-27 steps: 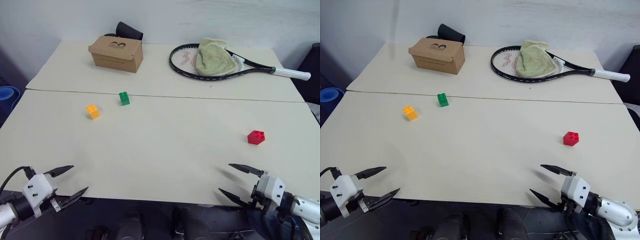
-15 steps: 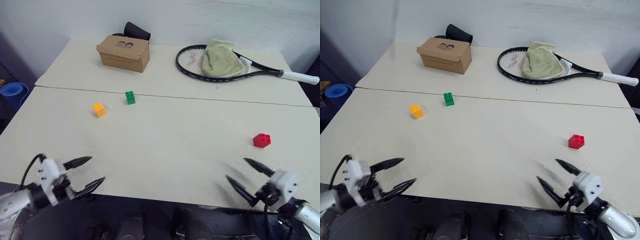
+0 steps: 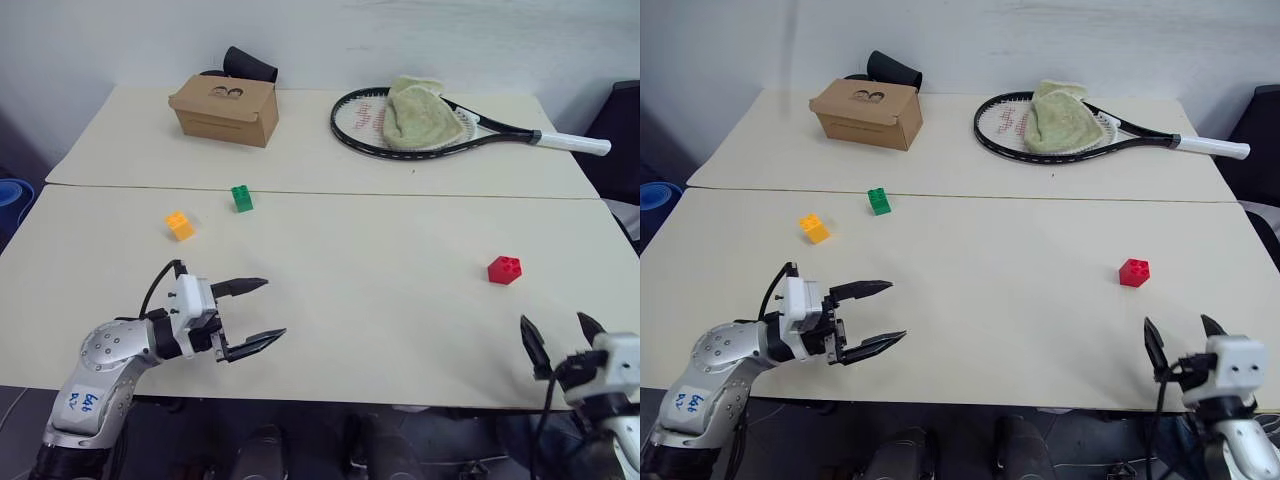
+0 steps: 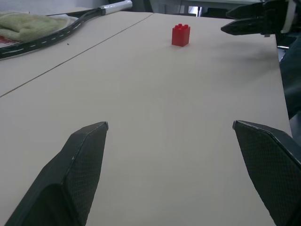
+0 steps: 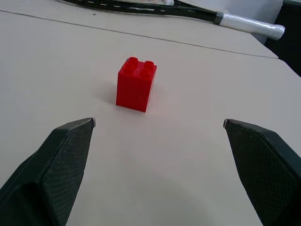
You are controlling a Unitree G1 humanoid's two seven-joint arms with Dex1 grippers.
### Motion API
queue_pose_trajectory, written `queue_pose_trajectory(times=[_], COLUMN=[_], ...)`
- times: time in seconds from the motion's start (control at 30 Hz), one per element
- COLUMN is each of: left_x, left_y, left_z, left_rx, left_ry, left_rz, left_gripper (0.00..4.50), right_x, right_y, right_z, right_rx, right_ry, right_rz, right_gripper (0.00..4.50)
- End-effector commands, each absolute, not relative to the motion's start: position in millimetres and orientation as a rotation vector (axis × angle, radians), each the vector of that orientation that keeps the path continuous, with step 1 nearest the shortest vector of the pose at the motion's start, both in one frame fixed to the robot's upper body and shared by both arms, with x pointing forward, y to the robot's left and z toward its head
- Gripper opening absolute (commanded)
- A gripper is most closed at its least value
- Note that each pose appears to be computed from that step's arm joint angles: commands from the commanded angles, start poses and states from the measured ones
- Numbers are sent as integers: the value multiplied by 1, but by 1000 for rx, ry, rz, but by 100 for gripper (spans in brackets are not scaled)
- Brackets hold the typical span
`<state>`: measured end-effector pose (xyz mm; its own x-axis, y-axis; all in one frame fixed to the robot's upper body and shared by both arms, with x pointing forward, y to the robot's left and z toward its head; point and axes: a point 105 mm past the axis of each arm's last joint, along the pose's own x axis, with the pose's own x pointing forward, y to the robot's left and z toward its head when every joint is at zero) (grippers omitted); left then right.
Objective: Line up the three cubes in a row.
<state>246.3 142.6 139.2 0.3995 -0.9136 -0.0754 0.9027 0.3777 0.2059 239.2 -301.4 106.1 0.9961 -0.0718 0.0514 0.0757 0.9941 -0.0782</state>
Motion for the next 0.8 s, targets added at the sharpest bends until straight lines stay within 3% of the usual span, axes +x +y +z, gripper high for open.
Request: queue_pose_trajectory(times=[0.03, 0.33, 0.43, 0.67, 0.77, 0.8], left_x=[245, 241, 239, 242, 242, 243], left_y=[136, 133, 132, 133, 132, 133], left_z=[139, 134, 133, 134, 134, 133], left_rx=[247, 255, 259, 265, 270, 273], left_ry=[-63, -50, -49, -60, -62, -60], left_rz=[-1191, -1179, -1175, -1155, -1152, -1149], left_gripper=[448, 448, 450, 450, 450, 450], right_x=[274, 316, 317, 318, 320, 321], right_y=[-292, -299, -303, -300, -289, -273], right_z=[130, 128, 124, 121, 136, 149], right_rx=[-67, -36, -24, 27, 57, 35], right_ry=[-57, 60, 90, 96, 38, -4], right_rz=[-70, -156, -192, -185, -62, 77], right_gripper=[450, 450, 396, 161, 147, 147])
